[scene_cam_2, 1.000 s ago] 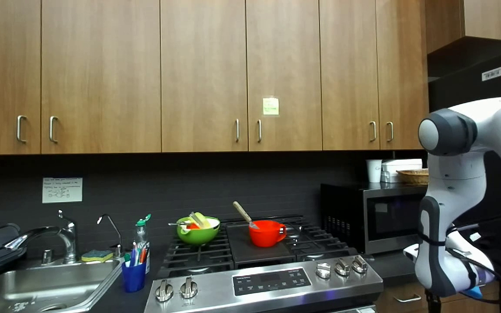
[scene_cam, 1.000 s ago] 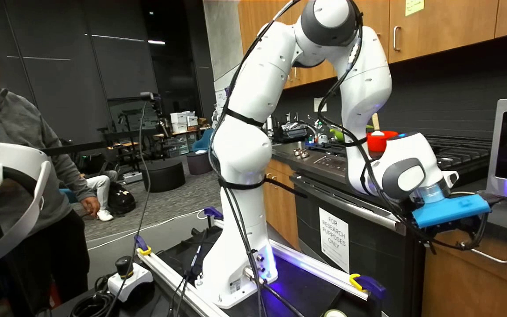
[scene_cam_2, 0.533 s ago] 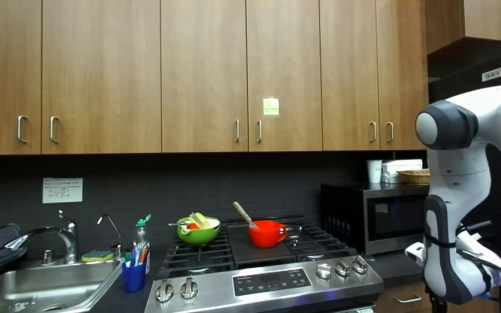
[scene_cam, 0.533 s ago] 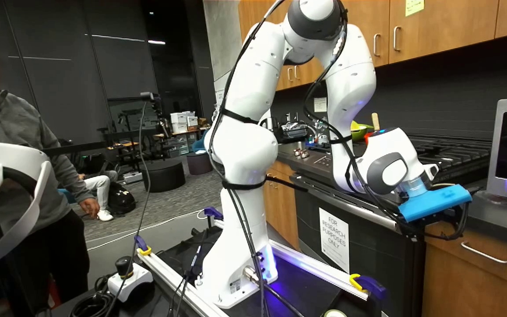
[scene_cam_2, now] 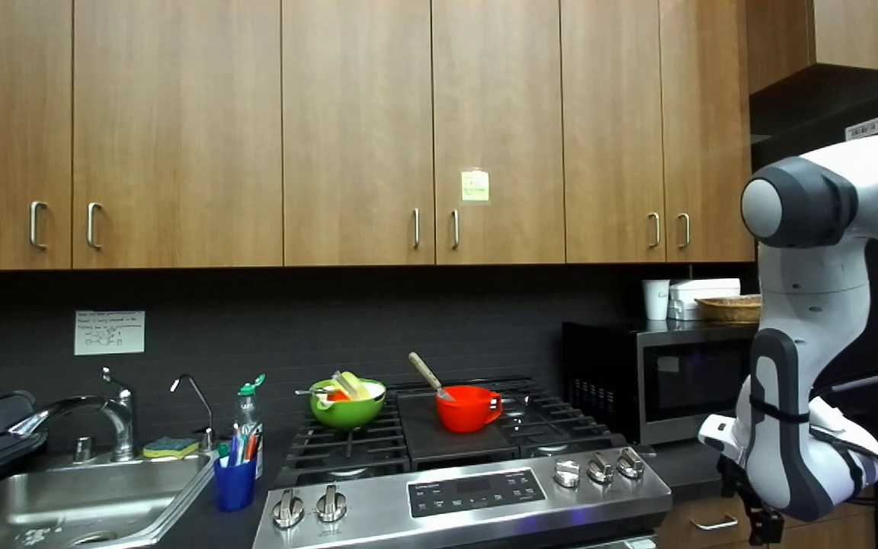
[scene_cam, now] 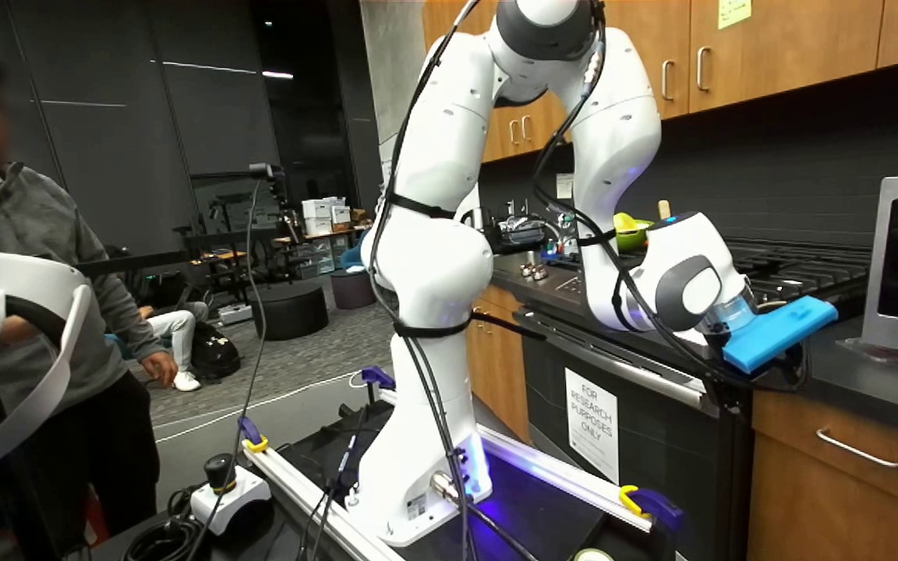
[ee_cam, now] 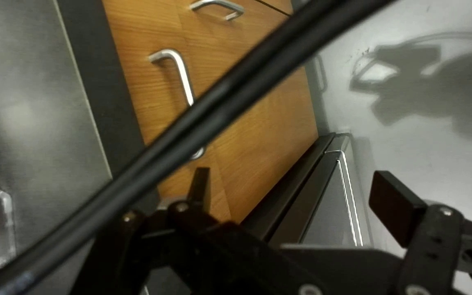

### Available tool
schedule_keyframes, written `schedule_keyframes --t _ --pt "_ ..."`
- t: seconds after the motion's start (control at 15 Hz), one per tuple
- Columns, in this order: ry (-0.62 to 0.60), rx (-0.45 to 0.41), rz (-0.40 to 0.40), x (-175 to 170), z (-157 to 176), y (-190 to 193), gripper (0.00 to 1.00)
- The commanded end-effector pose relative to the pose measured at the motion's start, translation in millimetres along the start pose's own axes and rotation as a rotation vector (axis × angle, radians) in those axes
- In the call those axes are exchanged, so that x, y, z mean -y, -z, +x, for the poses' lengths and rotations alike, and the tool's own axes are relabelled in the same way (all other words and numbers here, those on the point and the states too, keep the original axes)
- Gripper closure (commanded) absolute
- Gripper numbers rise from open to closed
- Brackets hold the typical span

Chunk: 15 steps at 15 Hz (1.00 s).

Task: Open the topmost drawer on the left

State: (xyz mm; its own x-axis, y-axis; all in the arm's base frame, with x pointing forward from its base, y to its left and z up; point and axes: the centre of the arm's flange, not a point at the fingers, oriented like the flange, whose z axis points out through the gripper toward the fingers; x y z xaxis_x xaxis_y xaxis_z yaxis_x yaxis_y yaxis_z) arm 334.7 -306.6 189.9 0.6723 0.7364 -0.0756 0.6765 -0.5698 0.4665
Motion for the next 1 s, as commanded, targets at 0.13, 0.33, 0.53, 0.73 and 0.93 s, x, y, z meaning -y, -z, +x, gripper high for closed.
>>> schedule_keyframes --t 0.13,0.33,0.53,0.73,0.93 --pt "0.063 -0.031 -0.031 -2 -5 -8 0.0" --pt "0.045 -0.069 0.005 -7 10 -21 0.0" --pt "0.018 -0.064 0.041 -4 22 -38 0.0" --pt "-0.018 -0.02 0.056 -4 14 -54 0.0" --pt "-0.075 0.001 0.064 -9 2 -68 0.0"
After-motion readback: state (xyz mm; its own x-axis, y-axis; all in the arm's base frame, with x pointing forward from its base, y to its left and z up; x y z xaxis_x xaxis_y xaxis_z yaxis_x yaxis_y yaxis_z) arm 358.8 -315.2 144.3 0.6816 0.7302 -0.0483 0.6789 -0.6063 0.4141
